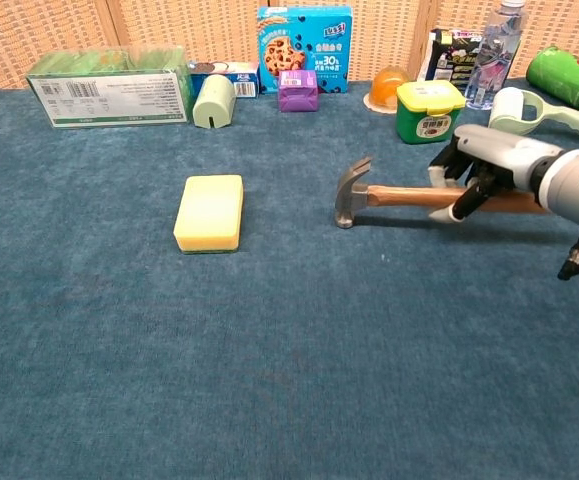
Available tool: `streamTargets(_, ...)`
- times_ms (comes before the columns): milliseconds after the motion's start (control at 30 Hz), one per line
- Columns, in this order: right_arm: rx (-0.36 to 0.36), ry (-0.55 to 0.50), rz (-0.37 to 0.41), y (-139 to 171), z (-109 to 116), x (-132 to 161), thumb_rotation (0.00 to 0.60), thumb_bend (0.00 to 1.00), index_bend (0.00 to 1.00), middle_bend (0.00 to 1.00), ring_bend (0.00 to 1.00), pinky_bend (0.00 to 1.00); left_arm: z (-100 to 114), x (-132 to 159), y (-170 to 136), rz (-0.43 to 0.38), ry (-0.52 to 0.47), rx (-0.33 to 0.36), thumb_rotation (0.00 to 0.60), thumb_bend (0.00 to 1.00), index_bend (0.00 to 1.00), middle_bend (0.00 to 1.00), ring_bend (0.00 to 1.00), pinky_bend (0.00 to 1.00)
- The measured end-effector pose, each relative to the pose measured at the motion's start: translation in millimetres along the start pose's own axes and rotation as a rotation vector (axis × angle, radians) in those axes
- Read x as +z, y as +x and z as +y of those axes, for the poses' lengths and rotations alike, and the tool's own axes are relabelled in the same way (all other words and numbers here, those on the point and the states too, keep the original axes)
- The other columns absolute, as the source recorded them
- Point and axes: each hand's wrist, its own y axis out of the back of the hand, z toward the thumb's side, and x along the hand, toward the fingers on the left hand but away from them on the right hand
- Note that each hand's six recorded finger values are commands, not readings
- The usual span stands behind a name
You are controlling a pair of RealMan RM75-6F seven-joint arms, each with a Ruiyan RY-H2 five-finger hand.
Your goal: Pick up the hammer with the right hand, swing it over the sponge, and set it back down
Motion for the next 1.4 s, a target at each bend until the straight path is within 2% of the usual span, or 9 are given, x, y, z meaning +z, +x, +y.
streamTargets(167, 0.013, -0.017, 0.001, 1, -7, -4, 0.600, 0.33, 0.84, 0.98, 0.96, 0.68, -1, 2, 1, -0.003, 0.000, -0.003, 0.600, 0.22, 0.33, 0.25, 0.12, 0.11)
streamTargets(333, 0.010, -0.019, 0.017, 3, -6, -5, 0.600, 0.35, 0.79, 0.88, 0.83, 0.59, -1, 2, 2, -0.006, 0.001, -0.003, 0.600, 0.22, 0.33, 0.25, 0.12, 0.11)
streamTargets(533, 0.004, -0.013, 0.029, 5, -3, -8, 0.600, 0.40, 0.71, 0.79, 0.74, 0.52, -1, 2, 1, -0.005, 0.000, -0.003, 0.600, 0.22, 0.33, 0.25, 0.12, 0.11)
streamTargets(733, 0.026, 0.005, 0.042, 7, -3, -9, 0.600, 0.43, 0.47, 0.60, 0.54, 0.40, 1, 2, 0, -0.005, 0.000, 0.002, 0.600, 0.22, 0.33, 0.25, 0.12, 0.11)
streamTargets(900, 0.048, 0.035, 0.053, 9, -2, -12, 0.600, 0.43, 0.31, 0.47, 0.41, 0.30, 1, 2, 0, -0.007, 0.000, 0.001, 0.600, 0.22, 0.33, 0.25, 0.12, 0.11)
streamTargets(1100, 0.045, 0.044, 0.064, 15, 4, -13, 0.600, 0.43, 0.24, 0.41, 0.35, 0.26, 1, 4, 1, -0.013, -0.001, 0.002, 0.600, 0.23, 0.33, 0.25, 0.12, 0.11)
streamTargets(1400, -0.011, 0.017, 0.098, 34, 25, -12, 0.600, 0.42, 0.23, 0.41, 0.34, 0.26, -1, 6, 2, -0.020, -0.010, 0.006, 0.600, 0.22, 0.33, 0.25, 0.12, 0.11)
